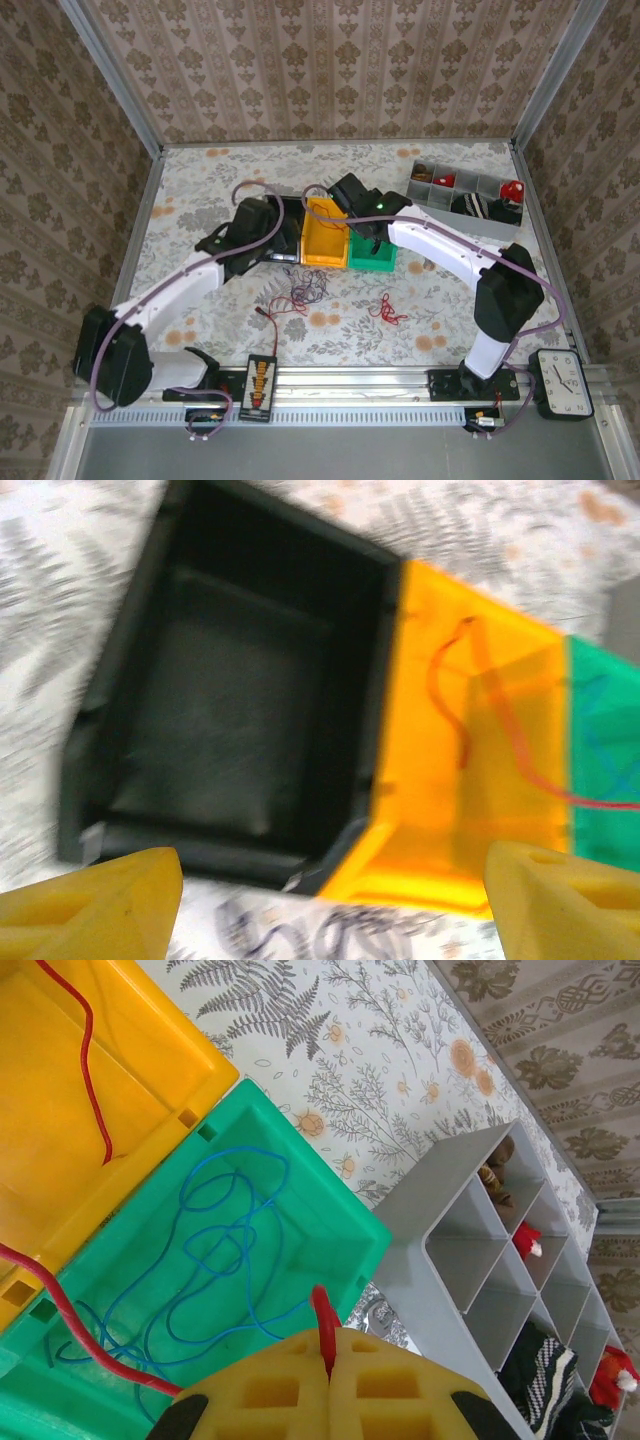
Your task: Untangle the cables
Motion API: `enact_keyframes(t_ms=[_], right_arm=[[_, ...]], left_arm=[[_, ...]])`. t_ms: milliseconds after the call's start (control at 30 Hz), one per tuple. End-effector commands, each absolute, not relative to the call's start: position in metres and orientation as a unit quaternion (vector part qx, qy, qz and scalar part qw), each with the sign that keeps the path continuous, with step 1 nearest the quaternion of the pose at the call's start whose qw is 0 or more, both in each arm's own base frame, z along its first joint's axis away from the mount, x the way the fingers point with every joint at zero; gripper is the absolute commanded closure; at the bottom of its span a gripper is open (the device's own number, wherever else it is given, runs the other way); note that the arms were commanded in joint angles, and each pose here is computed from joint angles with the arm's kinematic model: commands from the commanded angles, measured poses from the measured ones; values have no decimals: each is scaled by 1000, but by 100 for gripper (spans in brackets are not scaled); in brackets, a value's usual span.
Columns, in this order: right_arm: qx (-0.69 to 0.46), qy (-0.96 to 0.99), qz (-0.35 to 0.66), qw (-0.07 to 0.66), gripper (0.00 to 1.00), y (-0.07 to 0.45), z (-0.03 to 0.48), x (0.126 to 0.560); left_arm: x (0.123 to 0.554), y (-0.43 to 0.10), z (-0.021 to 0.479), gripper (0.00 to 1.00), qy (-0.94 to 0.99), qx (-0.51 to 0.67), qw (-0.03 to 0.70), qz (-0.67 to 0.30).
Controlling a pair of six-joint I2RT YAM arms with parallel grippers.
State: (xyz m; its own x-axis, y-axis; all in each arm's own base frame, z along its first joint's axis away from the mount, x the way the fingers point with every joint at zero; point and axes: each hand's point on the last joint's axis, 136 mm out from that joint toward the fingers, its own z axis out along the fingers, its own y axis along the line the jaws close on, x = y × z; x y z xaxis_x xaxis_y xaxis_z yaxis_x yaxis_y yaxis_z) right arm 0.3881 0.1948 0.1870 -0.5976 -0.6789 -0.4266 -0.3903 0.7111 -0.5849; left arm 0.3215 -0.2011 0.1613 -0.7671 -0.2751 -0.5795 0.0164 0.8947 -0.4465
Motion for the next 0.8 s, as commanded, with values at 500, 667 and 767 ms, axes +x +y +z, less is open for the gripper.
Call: enact_keyframes(t_ms=[500,667,767], right_arm=[[-260,886,-177,340,100,189,194,371],[-244,890,-161,350,100,185,201,368],[-235,893,-142,357,100,186,206,366]], left_arm=[[388,-275,141,54,917,-45,288,-273],[389,-283,125,77,926,-38,275,-256],[387,-291,116,86,931,-30,264,-252]])
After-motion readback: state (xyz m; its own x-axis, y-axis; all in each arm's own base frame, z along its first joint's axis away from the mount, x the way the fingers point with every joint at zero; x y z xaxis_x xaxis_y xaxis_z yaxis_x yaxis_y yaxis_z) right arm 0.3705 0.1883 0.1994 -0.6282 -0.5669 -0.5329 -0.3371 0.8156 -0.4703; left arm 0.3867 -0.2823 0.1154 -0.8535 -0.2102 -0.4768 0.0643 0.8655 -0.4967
